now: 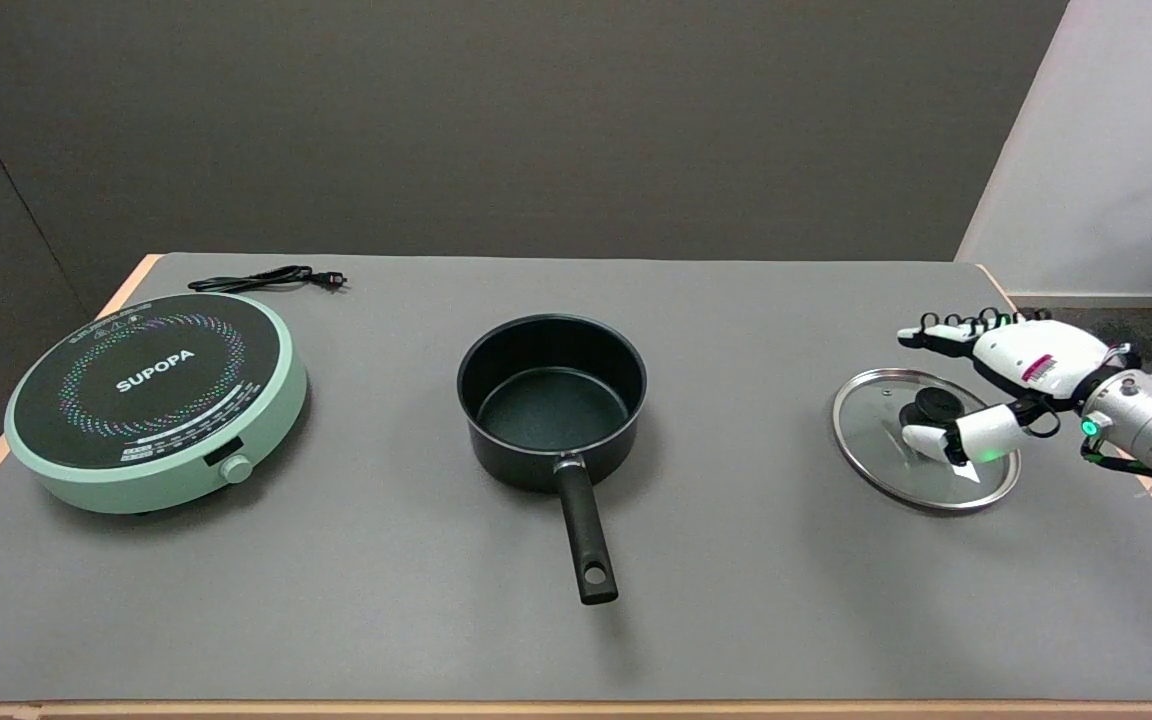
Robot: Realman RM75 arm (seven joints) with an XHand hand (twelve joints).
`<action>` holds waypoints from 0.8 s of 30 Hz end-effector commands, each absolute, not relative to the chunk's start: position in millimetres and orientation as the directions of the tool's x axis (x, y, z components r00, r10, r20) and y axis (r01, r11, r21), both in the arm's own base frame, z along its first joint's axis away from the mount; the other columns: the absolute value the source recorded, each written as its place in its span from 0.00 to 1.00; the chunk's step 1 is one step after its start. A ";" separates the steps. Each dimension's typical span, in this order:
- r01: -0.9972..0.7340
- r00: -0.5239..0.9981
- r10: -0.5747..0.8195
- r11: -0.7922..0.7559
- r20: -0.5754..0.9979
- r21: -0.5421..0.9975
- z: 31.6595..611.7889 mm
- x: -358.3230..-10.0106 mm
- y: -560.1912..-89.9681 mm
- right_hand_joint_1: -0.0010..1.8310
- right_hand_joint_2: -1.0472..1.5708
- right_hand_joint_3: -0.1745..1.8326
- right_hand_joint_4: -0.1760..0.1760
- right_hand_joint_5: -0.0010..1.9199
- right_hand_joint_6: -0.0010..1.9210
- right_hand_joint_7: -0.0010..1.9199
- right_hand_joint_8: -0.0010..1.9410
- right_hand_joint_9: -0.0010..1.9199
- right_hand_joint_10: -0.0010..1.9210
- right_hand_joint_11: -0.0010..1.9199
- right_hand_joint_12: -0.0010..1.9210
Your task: Pick up the pot lid.
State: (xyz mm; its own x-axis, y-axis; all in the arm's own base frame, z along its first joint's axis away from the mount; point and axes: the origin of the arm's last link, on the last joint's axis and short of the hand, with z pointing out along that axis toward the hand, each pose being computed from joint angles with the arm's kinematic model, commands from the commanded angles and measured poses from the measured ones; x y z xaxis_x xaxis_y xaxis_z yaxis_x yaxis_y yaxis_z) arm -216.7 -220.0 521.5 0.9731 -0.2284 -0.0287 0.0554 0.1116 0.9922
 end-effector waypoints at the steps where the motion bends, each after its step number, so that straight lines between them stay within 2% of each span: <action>1: 0.086 0.953 -0.301 0.140 -0.041 0.986 533.0 -237.8 -224.5 0.33 0.57 0.56 0.81 0.17 0.08 0.21 0.08 0.24 0.14 0.15 0.29; 8: 0.088 0.949 -0.313 0.162 -0.034 0.983 538.6 -243.1 -223.6 0.38 0.57 0.58 0.82 0.18 0.08 0.21 0.08 0.25 0.14 0.15 0.29; 14: 0.141 0.945 -0.315 0.136 -0.092 0.981 535.4 -246.5 -227.2 0.40 0.59 0.57 0.82 0.19 0.09 0.24 0.09 0.28 0.15 0.17 0.27; 20: 0.143 0.949 -0.300 0.132 -0.098 0.981 534.0 -247.8 -231.9 0.42 0.61 0.56 0.80 0.23 0.11 0.29 0.11 0.31 0.19 0.17 0.28; 23: 0.136 0.954 -0.286 0.137 -0.093 0.981 534.4 -247.2 -233.0 0.43 0.65 0.52 0.76 0.28 0.17 0.32 0.15 0.33 0.23 0.19 0.27; 24: 0.134 0.955 -0.282 0.137 -0.092 0.981 534.0 -247.1 -233.6 0.43 0.67 0.49 0.74 0.29 0.20 0.31 0.22 0.32 0.29 0.20 0.26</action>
